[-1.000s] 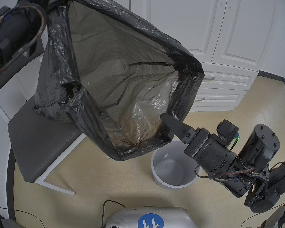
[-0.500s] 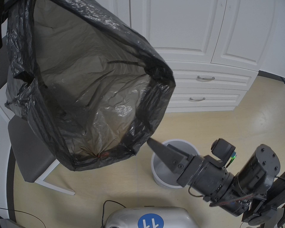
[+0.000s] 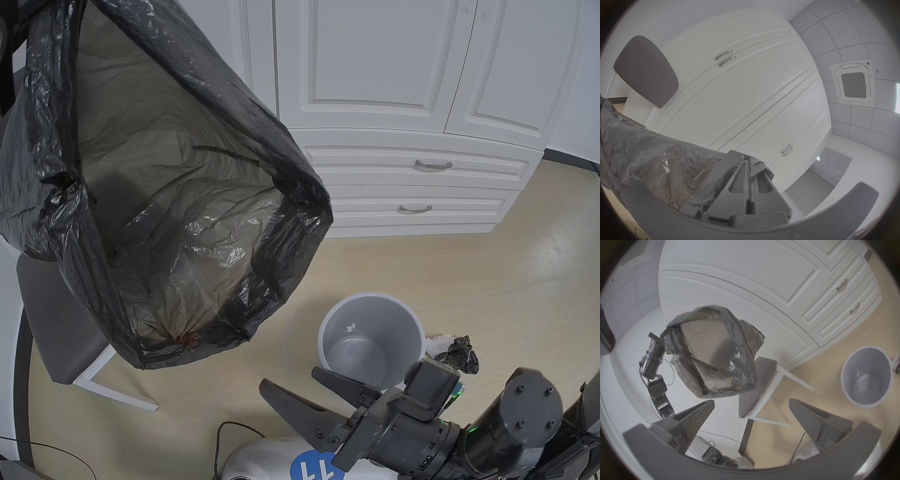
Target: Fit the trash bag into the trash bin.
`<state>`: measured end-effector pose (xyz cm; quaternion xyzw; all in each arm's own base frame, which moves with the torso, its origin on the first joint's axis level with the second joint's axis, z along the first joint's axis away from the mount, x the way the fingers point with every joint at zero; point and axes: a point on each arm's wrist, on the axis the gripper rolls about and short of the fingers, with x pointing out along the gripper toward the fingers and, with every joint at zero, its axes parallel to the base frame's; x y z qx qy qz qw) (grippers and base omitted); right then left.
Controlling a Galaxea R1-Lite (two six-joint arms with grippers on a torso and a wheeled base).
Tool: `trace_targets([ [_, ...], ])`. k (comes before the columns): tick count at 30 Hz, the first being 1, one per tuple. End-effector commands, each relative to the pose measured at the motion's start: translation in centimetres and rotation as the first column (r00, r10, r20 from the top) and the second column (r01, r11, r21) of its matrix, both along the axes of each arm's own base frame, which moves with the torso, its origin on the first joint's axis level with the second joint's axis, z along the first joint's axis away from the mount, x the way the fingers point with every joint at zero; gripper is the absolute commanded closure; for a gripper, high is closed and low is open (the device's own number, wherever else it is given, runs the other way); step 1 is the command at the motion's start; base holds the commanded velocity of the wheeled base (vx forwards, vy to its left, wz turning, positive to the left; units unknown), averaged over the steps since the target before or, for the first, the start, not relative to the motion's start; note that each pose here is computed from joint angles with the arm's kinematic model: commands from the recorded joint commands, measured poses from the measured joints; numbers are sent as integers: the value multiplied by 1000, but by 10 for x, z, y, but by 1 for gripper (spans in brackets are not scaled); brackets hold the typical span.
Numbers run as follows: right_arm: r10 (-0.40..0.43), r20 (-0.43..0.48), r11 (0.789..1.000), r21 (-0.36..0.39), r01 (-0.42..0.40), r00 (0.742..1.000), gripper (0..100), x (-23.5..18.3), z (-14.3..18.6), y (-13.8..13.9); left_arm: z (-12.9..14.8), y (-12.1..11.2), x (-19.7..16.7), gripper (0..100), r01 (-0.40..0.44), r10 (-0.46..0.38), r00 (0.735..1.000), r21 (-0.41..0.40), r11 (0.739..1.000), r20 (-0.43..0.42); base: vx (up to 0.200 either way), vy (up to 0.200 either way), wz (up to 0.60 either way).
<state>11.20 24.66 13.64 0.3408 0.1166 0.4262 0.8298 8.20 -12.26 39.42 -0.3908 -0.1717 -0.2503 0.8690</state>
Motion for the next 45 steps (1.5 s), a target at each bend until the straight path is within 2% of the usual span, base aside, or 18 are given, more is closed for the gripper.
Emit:
trace_targets([
  [1, -2, -22, 1000, -10, 2, 1000, 0, 2, -11, 11, -3, -5, 2, 100, 5, -4, 1000, 10, 1000, -6, 0, 0, 0],
  [5, -42, -19, 999, 29, 42, 999, 0, 5, -5, 17, -5, -9, 2, 100, 18, -17, 1000, 20, 1000, -10, 0, 0, 0],
  [10, -80, -17, 996, 44, 80, 997, 0, 8, -2, 21, -6, -10, 2, 100, 18, -17, 1000, 24, 1000, -12, 0, 0, 0],
  [19, -186, 10, 977, 109, 184, 982, 0, 26, 14, 19, -5, -9, 1, 100, 22, -21, 1000, 21, 1000, -9, 0, 0, 0],
  [34, -263, 25, 959, 115, 259, 964, 0, 41, 16, 20, -7, -11, -9, 100, 35, -36, 998, 9, 999, 58, 0, 0, 0],
  [35, -268, 32, 959, 109, 263, 963, 100, 41, 16, 21, -9, -12, -9, 100, 36, -36, 997, 15, 999, 63, 0, 0, 0],
  [45, -269, 46, 957, 126, 262, 962, 100, 39, 24, 16, -13, -19, -6, 100, 40, -42, 998, 33, 999, 55, 0, 0, 0],
])
